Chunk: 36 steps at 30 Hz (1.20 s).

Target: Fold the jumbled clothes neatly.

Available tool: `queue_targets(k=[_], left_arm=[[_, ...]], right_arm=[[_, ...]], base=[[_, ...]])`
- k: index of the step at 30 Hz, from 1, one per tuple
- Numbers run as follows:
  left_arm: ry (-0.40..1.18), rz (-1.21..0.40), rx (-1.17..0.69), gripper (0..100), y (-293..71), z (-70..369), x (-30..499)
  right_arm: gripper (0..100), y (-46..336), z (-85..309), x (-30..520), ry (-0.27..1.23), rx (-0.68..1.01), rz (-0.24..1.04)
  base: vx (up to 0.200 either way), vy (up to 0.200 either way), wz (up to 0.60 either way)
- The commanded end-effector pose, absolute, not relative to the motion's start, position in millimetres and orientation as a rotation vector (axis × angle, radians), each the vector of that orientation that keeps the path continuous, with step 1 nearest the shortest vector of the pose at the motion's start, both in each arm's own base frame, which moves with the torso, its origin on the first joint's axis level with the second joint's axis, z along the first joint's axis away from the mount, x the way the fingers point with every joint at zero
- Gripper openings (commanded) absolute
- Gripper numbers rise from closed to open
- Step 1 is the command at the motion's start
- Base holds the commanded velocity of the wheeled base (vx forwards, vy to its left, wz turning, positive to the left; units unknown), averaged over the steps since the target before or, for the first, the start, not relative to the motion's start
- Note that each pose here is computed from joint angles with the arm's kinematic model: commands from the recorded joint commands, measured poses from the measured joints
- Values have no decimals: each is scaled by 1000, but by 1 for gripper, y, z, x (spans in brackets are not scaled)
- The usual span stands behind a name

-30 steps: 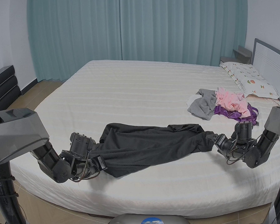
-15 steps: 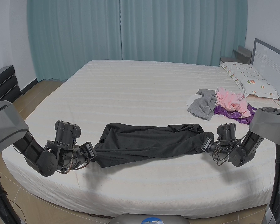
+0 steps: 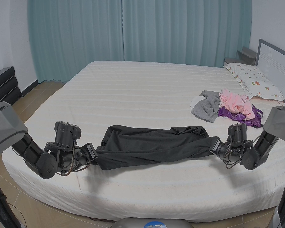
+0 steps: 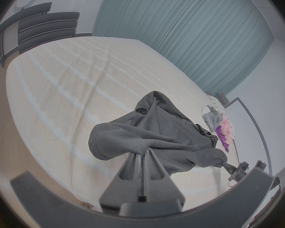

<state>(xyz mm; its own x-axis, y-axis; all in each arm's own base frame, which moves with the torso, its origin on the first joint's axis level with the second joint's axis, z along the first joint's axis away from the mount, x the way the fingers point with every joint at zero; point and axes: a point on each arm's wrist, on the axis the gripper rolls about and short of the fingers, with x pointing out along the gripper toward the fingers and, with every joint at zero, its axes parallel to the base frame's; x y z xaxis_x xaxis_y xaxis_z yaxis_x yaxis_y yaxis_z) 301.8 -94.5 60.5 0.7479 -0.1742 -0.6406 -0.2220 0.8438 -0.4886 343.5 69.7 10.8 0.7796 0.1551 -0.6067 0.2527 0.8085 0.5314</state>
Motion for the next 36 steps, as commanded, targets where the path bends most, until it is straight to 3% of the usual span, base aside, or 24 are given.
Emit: queue_targets(k=[1, 3, 10, 28, 36], left_arm=[[724, 28, -578, 0, -94, 64, 302], [712, 43, -571, 0, -93, 65, 302], [707, 52, -532, 0, -90, 68, 295], [763, 18, -417, 0, -80, 68, 250], [816, 18, -399, 0, -80, 57, 245]], right_arm=[[0, 63, 45, 321, 642, 659, -18], [0, 55, 68, 303, 656, 674, 0], [0, 47, 89, 267, 723, 668, 21], [0, 26, 88, 199, 926, 517, 57], [0, 31, 64, 207, 1042, 457, 66]], base=[[0, 0, 0], [0, 0, 0], [0, 0, 0], [0, 0, 0], [0, 0, 0]])
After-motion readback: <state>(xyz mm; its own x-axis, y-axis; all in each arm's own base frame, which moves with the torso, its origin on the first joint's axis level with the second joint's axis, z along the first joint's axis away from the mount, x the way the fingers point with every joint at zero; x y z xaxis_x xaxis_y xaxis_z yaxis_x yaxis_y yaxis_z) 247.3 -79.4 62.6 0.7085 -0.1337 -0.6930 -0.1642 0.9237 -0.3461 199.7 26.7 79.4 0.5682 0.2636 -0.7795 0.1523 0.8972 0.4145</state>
